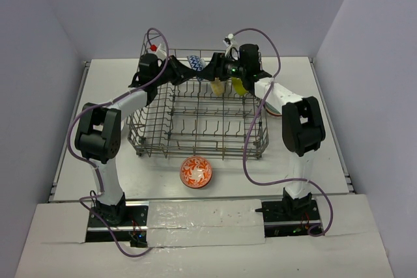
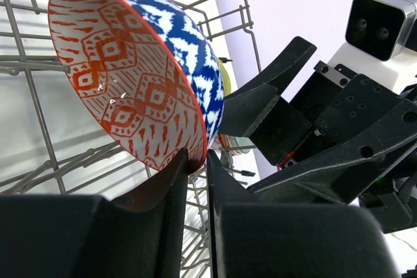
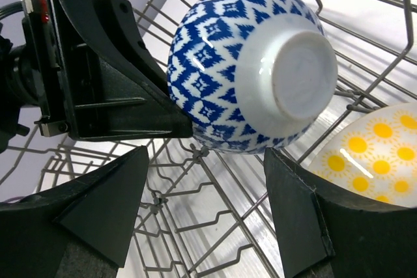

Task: Load the bowls into the dish rack
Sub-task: Insert the bowl into the dish rack.

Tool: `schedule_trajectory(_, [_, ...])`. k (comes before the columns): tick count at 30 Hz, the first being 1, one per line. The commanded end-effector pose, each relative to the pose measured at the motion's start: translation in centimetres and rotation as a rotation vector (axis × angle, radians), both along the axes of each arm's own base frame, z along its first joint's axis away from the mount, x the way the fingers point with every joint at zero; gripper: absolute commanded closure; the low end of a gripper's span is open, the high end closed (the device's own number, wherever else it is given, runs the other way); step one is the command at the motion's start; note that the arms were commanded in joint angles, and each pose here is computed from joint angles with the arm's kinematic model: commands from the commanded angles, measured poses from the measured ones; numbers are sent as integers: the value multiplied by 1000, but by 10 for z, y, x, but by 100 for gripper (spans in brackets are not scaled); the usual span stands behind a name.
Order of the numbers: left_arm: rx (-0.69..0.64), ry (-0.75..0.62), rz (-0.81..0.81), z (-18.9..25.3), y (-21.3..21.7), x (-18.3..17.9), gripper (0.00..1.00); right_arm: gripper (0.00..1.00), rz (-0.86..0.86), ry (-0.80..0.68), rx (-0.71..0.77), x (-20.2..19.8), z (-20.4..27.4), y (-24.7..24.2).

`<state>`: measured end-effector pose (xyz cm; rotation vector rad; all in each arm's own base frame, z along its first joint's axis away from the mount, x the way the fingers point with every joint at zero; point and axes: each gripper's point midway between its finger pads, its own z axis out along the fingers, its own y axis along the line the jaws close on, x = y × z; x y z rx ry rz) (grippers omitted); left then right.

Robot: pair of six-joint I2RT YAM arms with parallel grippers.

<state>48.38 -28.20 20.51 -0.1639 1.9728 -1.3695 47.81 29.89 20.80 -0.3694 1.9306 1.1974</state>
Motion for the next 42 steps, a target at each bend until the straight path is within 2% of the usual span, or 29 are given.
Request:
schedule_trajectory(1, [12,-9,-29,14,-2,-8,92,21,-20,-120,-3,1,47,-4])
schedule_trajectory(5, [15,-26,-45,17,-3,-9,100,21,-42,-136,-6,5,52,-10])
schedule_trajectory(26, [15,-87,-133,25,-10,-12,100,21,-75,-176,33,36,82,-23])
schedule_trajectory(42, [50,-102,-137,27,-4,-13,100,21,-63,-106,28,42,38,-18])
